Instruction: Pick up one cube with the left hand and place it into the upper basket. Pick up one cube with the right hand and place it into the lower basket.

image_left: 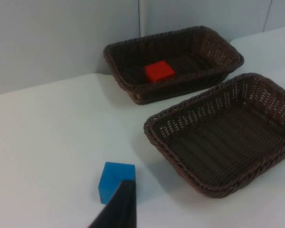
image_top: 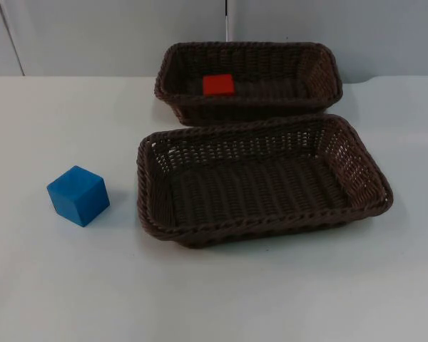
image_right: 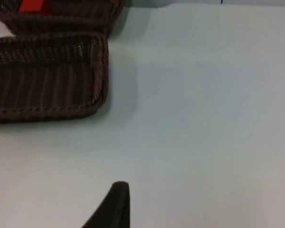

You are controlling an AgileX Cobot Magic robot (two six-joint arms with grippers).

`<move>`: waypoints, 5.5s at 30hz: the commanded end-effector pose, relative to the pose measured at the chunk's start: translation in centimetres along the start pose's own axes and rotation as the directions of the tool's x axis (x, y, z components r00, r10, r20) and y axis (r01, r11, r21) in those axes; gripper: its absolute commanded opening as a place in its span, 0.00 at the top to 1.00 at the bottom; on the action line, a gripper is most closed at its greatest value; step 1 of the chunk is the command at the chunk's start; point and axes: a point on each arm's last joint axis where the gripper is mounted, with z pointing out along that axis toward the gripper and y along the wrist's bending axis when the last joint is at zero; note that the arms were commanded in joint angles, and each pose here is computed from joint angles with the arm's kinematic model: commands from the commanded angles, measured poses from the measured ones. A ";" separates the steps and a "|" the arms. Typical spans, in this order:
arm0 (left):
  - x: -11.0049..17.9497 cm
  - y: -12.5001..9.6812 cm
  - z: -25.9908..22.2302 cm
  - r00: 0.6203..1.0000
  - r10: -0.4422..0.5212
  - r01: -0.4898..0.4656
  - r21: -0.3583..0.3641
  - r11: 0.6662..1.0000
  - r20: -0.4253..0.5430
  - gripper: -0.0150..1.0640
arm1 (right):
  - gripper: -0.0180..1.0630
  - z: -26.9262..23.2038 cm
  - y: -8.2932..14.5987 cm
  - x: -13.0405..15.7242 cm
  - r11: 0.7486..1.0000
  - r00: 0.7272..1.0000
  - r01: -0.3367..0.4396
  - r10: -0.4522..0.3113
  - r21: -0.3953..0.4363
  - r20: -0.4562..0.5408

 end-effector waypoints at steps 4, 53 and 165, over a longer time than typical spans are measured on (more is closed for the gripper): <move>0.1 0.0 0.0 1.000 -0.003 0.003 -0.001 1.000 0.004 0.01 | 0.01 0.8 0.0 -3.3 1.000 1.000 0.016 -0.016 0.000 0.005; 0.1 0.0 0.0 1.000 -0.014 0.014 0.005 1.000 0.003 0.01 | 0.01 37.5 28.1 -18.8 0.586 0.687 0.471 -0.713 -0.659 -0.142; 0.1 0.0 -0.4 1.000 0.002 -0.002 -0.005 1.000 0.017 0.01 | 0.98 31.5 32.4 -22.1 0.516 0.700 0.536 -0.714 -0.668 0.010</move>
